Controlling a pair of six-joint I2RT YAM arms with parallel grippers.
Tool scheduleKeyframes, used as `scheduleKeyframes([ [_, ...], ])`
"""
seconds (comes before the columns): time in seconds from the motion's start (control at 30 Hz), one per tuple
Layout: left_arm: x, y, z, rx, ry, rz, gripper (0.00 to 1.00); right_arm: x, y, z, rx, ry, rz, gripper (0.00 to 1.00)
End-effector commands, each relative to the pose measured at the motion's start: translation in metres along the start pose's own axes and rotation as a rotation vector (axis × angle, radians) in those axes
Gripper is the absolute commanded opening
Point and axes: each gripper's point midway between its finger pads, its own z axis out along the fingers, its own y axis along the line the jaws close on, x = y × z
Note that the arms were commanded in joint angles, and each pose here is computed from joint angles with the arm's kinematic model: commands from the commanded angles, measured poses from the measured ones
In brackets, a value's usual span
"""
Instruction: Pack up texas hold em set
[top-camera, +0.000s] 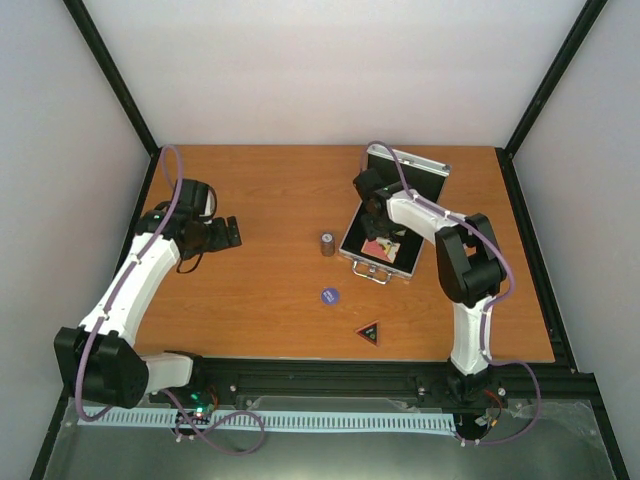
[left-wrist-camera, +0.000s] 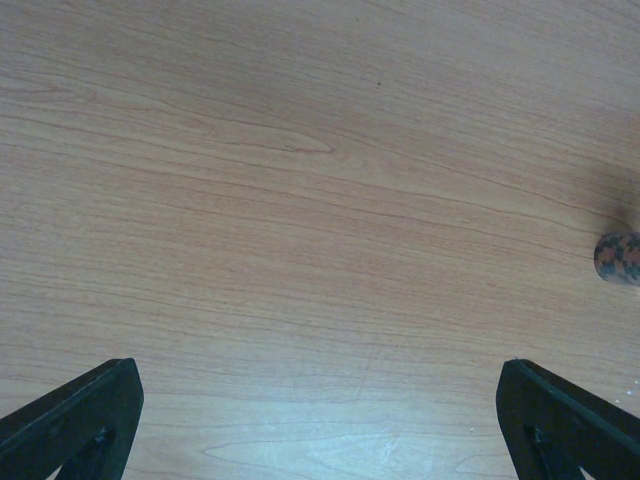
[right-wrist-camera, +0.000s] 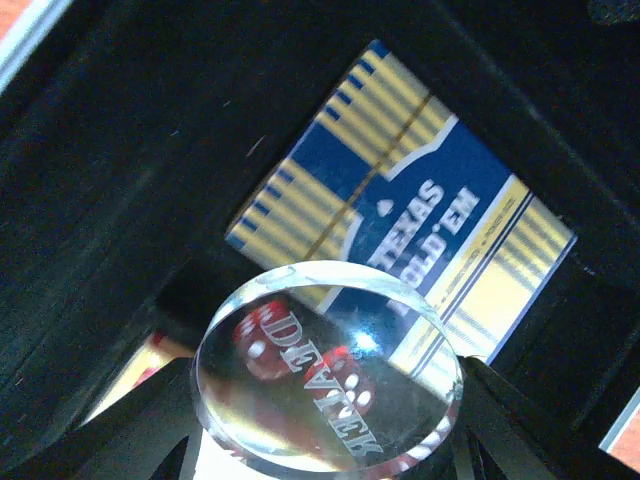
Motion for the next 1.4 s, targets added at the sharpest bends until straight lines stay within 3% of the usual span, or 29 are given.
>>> scheduleKeyframes([
  [0.0,-0.01,-0.004,-0.007,0.001,-0.024,0.035,1.0,-0.016,-0.022,0.011,0.068,-0.025,0.047,0.34],
  [0.17,-0.009,-0.002,-0.006,-0.009,-0.019,0.039,1.0,-0.02,-0.039,0.019,0.118,-0.024,0.091,0.35],
  [0.3,-0.009,-0.002,-0.005,-0.011,-0.016,0.042,1.0,-0.024,-0.042,0.025,0.132,-0.026,0.109,0.43],
  [0.57,-0.009,-0.004,-0.001,-0.007,-0.005,0.038,1.0,-0.031,-0.05,0.028,0.168,-0.039,0.14,0.85],
  [0.7,-0.009,-0.004,0.0,-0.005,-0.003,0.041,1.0,-0.033,-0.054,0.028,0.183,-0.039,0.149,0.99],
  [1.07,-0.008,-0.006,0.002,0.008,-0.003,0.035,1.0,-0.037,-0.044,-0.014,0.061,-0.102,0.156,1.0],
  [1.37,-0.01,-0.009,-0.003,0.026,-0.021,0.038,1.0,0.017,0.022,-0.057,-0.072,-0.071,-0.007,1.0],
])
